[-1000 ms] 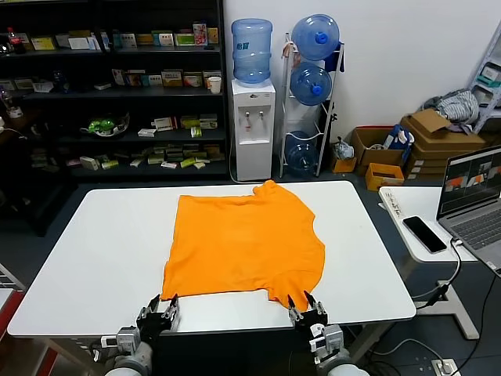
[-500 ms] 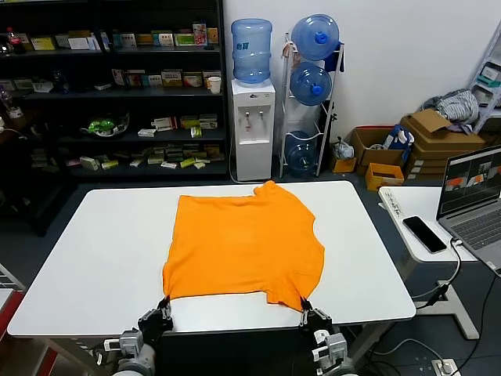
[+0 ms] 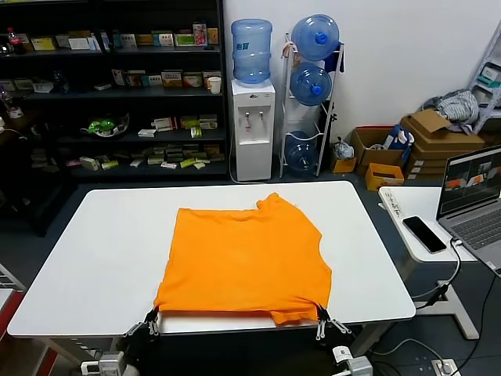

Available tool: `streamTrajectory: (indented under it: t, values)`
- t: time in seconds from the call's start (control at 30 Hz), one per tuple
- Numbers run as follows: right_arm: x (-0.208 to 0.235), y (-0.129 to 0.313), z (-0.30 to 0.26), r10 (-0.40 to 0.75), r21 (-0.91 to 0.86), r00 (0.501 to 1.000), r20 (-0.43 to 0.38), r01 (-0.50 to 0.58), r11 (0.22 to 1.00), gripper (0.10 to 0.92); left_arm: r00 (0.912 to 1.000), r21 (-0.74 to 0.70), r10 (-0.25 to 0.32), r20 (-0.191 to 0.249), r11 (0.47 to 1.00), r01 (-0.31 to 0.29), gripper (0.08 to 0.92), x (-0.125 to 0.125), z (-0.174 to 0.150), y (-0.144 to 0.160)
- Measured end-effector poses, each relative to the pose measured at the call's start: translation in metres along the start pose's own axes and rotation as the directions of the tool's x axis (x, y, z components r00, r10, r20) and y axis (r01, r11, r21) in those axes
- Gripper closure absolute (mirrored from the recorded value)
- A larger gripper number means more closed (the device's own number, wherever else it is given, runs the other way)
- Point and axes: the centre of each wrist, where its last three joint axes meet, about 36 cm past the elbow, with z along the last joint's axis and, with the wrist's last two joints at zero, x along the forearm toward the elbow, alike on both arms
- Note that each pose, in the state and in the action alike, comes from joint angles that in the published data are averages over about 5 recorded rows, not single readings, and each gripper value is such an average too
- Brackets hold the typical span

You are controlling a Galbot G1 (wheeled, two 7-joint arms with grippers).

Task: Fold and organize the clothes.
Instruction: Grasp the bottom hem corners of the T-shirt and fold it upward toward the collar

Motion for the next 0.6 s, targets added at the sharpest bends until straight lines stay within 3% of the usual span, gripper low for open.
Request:
streamTrajectory:
  t: [0.13,0.23,0.43,0.6]
  values:
    - [-0.016,0.001,-0.012,0.019,-0.019,1.000,0.019,-0.018,1.000,0.898,0.9997,0.008,0.014,0.018,1.000,-0.014,0.905,0.005,-0.007,-0.002]
    - [-0.040,0.000,-0.021,0.027,-0.031,0.999,0.030,-0.026,0.999,0.898,0.9986,0.015,0.027,0.045,1.000,-0.028,0.905,-0.006,-0.015,-0.002]
    - [-0.100,-0.004,-0.039,0.028,-0.036,0.999,0.032,-0.026,0.999,0.898,0.9931,0.014,0.055,0.104,0.998,-0.057,0.905,-0.056,-0.032,0.003]
    - [-0.141,-0.006,-0.050,0.009,-0.029,1.000,0.019,-0.009,1.000,0.898,0.9898,-0.003,0.072,0.123,0.997,-0.072,0.905,-0.103,-0.044,0.010]
